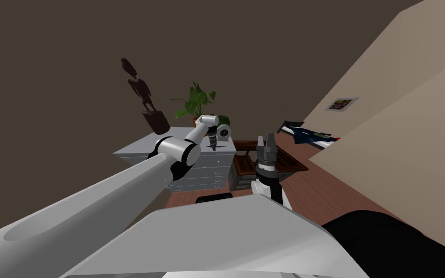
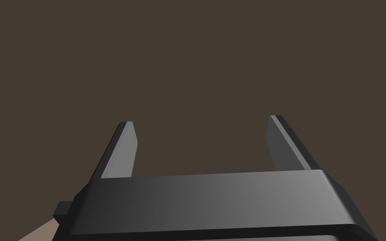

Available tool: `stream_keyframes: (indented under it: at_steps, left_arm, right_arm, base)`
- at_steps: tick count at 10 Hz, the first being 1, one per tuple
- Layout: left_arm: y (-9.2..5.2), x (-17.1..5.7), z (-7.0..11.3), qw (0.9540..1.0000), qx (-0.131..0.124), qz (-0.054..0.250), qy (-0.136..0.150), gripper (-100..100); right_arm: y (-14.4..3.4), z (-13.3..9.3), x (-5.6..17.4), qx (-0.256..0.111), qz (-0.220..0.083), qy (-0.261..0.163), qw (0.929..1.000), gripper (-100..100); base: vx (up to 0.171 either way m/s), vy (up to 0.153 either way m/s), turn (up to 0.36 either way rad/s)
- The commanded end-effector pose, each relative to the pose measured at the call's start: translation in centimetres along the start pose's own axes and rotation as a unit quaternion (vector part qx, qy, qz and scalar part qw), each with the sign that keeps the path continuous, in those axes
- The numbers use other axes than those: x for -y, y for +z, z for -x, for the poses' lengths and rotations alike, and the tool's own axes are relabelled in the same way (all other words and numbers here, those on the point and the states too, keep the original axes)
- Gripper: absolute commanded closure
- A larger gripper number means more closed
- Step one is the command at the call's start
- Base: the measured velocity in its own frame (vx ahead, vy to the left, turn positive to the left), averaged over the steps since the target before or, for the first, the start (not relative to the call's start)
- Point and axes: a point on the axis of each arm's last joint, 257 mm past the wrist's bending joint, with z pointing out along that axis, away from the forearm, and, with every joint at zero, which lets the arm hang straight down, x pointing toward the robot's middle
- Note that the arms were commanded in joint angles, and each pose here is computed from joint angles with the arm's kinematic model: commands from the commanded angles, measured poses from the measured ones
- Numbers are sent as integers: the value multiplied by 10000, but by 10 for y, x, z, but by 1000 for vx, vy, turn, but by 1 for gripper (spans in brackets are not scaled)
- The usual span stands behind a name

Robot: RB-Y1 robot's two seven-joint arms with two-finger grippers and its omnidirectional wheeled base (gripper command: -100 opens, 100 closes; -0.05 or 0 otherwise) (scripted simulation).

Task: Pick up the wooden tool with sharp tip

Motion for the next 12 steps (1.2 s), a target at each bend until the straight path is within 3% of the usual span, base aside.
stream_keyframes:
  at_steps: [1,2,6,7,8,11,12]
  left_arm:
    - [0,0,0,10000,0,0,0,-100]
    - [1,1,0,10000,-5,-13,-1,100]
    - [1,1,0,10000,-5,-9,0,100]
    - [1,1,0,10000,-5,-9,1,0]
    - [-11,-1,-7,10000,-11,-8,55,100]
    - [-12,-1,-9,10000,-15,-18,69,100]
    - [-13,-2,-9,10000,-12,-11,70,0]
  right_arm:
    - [0,0,0,0,0,0,10000,0]
    - [0,0,0,0,0,0,10000,0]
    - [0,0,0,0,0,0,10000,0]
    - [0,0,0,0,0,0,10000,0]
    - [0,0,0,0,0,0,10000,0]
    - [0,0,0,0,0,-1,10000,0]
    - [0,0,0,0,0,0,10000,0]
  base:
    - [-8,-6,-10]
    - [0,0,0]
    - [0,0,0]
    - [0,0,0]
    - [8,10,115]
    - [12,8,27]
    - [0,0,0]
